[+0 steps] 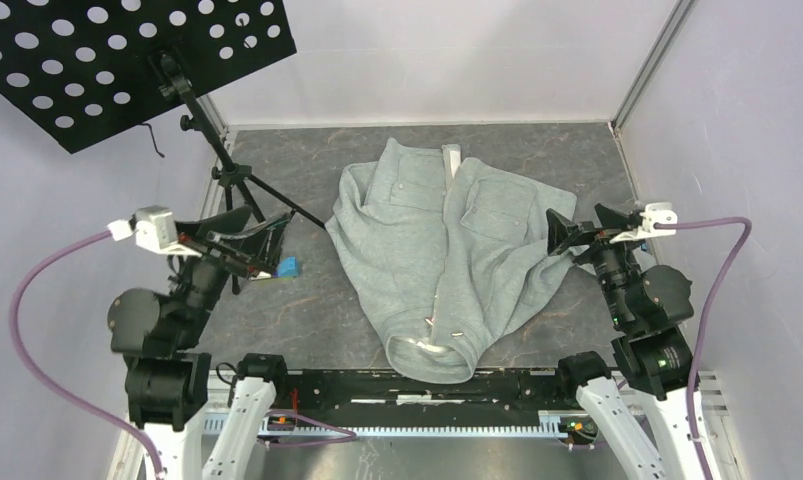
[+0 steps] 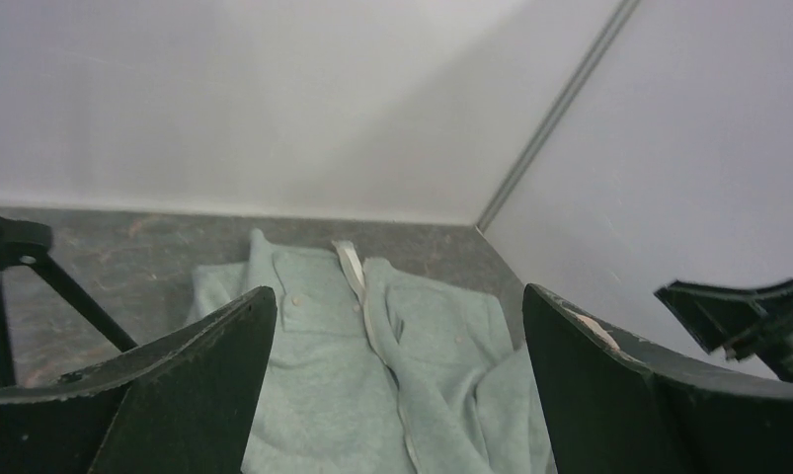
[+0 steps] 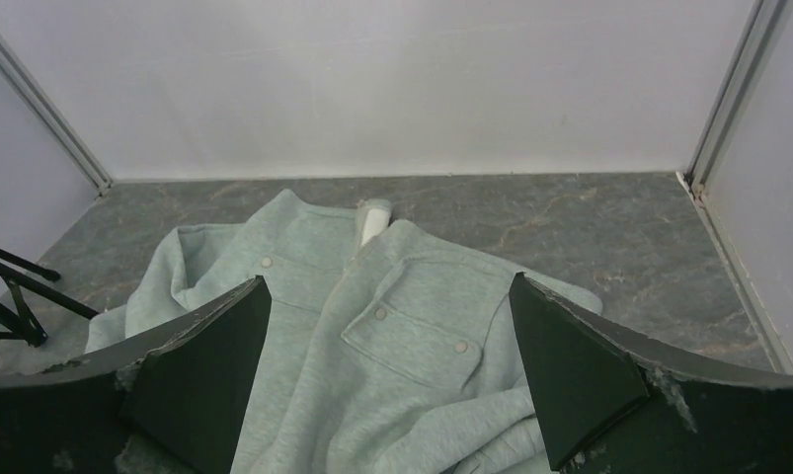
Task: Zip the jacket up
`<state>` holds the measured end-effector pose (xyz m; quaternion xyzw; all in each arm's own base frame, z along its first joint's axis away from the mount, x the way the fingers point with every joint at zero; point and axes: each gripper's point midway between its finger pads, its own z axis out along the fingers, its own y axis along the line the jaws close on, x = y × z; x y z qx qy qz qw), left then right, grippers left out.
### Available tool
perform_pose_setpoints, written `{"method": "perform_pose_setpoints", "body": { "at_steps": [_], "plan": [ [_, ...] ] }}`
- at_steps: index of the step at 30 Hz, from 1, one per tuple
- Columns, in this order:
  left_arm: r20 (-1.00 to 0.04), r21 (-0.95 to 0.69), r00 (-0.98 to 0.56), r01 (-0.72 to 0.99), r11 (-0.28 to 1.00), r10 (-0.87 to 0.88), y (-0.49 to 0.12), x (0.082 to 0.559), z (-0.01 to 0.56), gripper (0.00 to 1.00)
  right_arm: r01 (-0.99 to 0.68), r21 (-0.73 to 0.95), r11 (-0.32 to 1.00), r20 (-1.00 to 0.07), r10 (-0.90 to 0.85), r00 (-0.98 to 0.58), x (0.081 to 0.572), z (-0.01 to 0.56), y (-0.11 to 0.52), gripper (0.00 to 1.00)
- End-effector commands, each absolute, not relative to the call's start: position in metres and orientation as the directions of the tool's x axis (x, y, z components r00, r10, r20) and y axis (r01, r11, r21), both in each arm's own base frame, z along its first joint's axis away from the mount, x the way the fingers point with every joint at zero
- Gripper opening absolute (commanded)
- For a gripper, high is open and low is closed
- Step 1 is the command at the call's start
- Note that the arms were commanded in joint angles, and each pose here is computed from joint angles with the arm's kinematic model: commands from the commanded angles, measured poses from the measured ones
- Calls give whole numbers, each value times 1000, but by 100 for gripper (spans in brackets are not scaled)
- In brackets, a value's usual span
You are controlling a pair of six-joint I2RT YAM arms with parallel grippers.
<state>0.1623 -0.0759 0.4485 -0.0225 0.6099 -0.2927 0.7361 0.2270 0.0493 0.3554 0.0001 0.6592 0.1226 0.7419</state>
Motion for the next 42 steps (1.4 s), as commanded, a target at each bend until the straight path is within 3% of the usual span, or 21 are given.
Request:
{"method": "perform_pose_setpoints", "body": {
  "at_steps": [1,10,16,20,25,30,34,42],
  "plan": [
    [-886,-452,-149,478,753,-438,-106,185,404,100,-151,163,975,-984,172,45,239,336,49,98],
    [-803,-596,-383,483,641,-457,-130,187,305,100,-141,244,959,-960,218,-178,273,252,70,98],
    [-761,-645,-474,478,597,-443,-140,176,272,100,-326,340,882,-898,201,-391,298,183,129,98],
    [-766,-634,-505,493,596,-397,-146,181,267,100,-384,300,873,-873,89,-480,322,154,157,98],
    [-805,-567,-527,546,617,-273,-179,196,274,100,-415,159,896,-878,-64,-475,370,140,178,96],
    [-853,-452,-509,603,657,-119,-234,211,281,100,-333,91,938,-883,-79,-463,428,145,182,81],
    [-893,-388,-435,624,678,-111,-253,241,313,100,-256,55,965,-892,-68,-446,476,150,185,73],
    [-965,-228,-244,583,780,-100,-253,295,376,100,7,-91,996,-935,-83,-344,547,161,177,76]
  ]
}}
